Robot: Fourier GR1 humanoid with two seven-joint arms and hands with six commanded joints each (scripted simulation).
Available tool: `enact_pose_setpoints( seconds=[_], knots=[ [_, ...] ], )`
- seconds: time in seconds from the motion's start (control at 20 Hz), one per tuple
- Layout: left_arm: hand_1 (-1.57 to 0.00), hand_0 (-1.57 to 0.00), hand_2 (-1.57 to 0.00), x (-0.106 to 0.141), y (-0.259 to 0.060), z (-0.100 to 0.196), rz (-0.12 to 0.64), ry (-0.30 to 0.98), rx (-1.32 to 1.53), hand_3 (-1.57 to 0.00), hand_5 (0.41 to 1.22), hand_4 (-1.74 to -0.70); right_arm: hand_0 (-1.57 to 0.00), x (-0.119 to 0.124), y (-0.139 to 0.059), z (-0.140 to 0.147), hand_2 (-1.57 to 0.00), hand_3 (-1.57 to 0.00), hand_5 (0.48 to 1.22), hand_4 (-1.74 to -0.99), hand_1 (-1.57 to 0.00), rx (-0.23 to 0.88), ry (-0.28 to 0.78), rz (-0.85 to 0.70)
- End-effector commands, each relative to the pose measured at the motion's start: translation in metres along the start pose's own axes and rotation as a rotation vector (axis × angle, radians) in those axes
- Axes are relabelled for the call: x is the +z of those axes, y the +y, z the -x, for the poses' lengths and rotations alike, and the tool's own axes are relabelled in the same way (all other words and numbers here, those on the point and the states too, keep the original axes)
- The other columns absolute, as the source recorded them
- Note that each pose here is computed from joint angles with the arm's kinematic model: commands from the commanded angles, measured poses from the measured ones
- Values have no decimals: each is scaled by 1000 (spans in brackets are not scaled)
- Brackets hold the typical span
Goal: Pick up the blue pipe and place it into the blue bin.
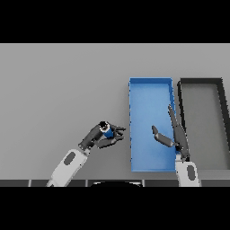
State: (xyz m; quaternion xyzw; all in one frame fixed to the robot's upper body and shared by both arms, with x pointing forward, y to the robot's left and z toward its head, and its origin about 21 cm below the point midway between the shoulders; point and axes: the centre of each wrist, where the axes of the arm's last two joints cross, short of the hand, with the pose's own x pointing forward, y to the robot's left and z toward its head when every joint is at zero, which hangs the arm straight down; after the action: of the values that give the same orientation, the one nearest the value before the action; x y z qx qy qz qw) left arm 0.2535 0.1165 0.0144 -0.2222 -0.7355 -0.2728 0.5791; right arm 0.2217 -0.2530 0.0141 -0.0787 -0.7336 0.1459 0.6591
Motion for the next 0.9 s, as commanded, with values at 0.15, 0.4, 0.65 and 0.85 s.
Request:
enact_pose_setpoints(
  seconds=[0.15, 0.4, 0.65, 0.85],
  knots=[
    [-1559, -1557, -1561, -9, -1, -23, 55, -50, -6, -1560, 1217, -1466, 1, 1, -1, 2, 1, 1, 643, -1176, 1, 10, -3, -2],
    [-1567, -1566, -1568, -20, -8, -34, 78, -23, -28, -1568, 1220, -1467, 1, 0, -4, 1, 1, 1, 643, -1151, 1, 16, -18, 9],
    [-1570, -1569, -1570, -18, -7, -30, 86, -13, -35, -1570, 1220, -1466, 1, 13, -8, -9, 1, 1, 643, -1166, 1, 74, -29, 53],
    [-1570, -1570, -1571, -19, -6, -30, 89, -25, -35, -1571, 1220, -1467, 1, 21, -11, -22, -20, 1, 642, -1187, 1, 86, -60, 72]
  ],
)
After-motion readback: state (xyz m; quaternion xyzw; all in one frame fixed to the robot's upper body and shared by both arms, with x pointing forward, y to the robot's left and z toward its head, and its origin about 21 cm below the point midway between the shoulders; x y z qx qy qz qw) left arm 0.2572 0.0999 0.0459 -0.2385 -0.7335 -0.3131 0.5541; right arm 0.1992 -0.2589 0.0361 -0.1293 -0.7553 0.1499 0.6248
